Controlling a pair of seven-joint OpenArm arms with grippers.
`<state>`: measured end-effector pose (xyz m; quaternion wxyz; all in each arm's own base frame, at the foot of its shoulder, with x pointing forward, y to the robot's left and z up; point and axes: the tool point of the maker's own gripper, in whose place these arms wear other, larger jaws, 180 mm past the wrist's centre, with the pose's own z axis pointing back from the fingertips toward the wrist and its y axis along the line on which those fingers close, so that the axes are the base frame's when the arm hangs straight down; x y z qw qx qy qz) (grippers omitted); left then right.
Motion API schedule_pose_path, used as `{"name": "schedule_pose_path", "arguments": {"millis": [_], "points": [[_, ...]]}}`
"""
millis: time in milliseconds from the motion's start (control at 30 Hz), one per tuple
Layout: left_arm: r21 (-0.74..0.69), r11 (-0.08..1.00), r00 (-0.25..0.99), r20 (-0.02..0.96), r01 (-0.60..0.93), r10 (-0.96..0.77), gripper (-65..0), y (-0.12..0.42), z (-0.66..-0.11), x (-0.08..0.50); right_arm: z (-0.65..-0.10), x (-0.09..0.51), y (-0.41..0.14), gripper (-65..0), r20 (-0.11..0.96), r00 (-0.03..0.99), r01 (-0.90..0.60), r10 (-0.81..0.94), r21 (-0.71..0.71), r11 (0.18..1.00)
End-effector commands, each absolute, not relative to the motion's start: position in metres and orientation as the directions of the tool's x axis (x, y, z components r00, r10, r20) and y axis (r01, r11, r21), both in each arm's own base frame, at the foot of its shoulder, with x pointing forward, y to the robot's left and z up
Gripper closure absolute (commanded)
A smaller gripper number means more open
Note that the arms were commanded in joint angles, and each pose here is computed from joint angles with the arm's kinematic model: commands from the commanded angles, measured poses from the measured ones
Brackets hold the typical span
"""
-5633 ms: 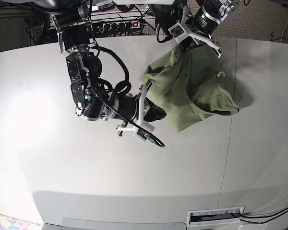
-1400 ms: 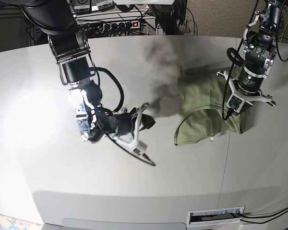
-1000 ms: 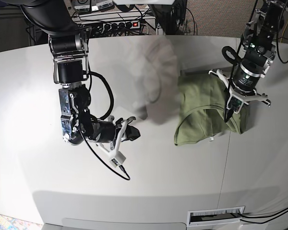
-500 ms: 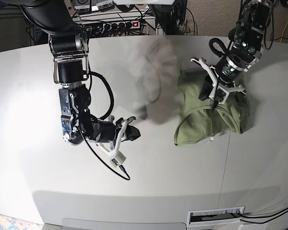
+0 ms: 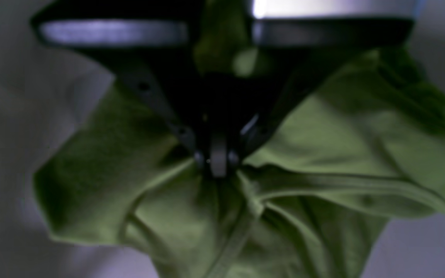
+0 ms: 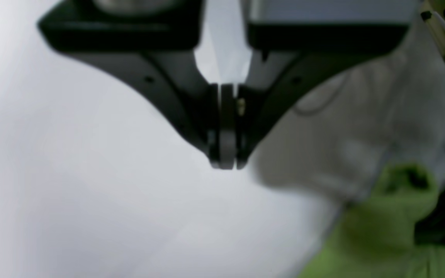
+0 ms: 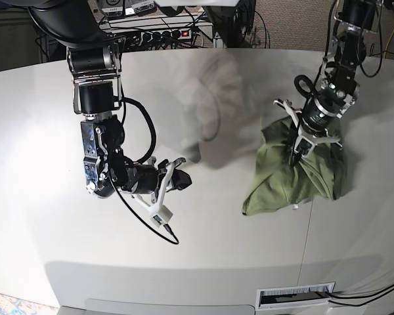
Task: Fold the T-shirt properly
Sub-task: 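Press the folded shirt down with the left gripper and straighten it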
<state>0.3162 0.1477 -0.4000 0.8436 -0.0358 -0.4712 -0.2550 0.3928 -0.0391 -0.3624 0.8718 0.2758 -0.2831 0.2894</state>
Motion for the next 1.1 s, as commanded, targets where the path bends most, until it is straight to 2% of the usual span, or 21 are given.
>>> {"name": "schedule_pose_path", "arguments": {"millis": [0,333,467,633,833,1067], "points": [[0.221,0.863,0.437,0.789,0.454,-0.432,0.0,0.160,-0.402,0.322,-0.340,0.407,-0.035,0.0,0.703,0.632,-0.678,0.325,0.299,0.672],[0.296,0.857,0.410,0.781,0.422,-0.472,0.0,0.185,-0.397,0.361,-0.344,0.405,-0.040,0.0,0.683,0.639,-0.679,0.355,0.283,0.678],[0.307,0.819,0.380,0.770,0.484,-0.513,0.0,0.186,-0.381,0.364,-0.340,0.406,-0.046,0.0,0.687,0.602,-0.694,0.408,0.197,0.692],[0.252,0.821,0.379,0.792,0.512,-0.479,0.0,0.179,-0.342,0.362,-0.323,0.403,-0.052,0.0,0.709,0.521,-0.716,0.475,0.060,0.695],[0.242,0.782,0.348,0.793,0.574,-0.500,0.0,0.158,-0.297,0.348,-0.311,0.386,-0.068,0.0,0.716,0.462,-0.725,0.523,-0.034,0.688],[0.219,0.752,0.356,0.776,0.622,-0.521,0.0,0.134,-0.301,0.300,-0.326,0.354,-0.098,0.0,0.662,0.471,-0.728,0.583,-0.082,0.681]]}}
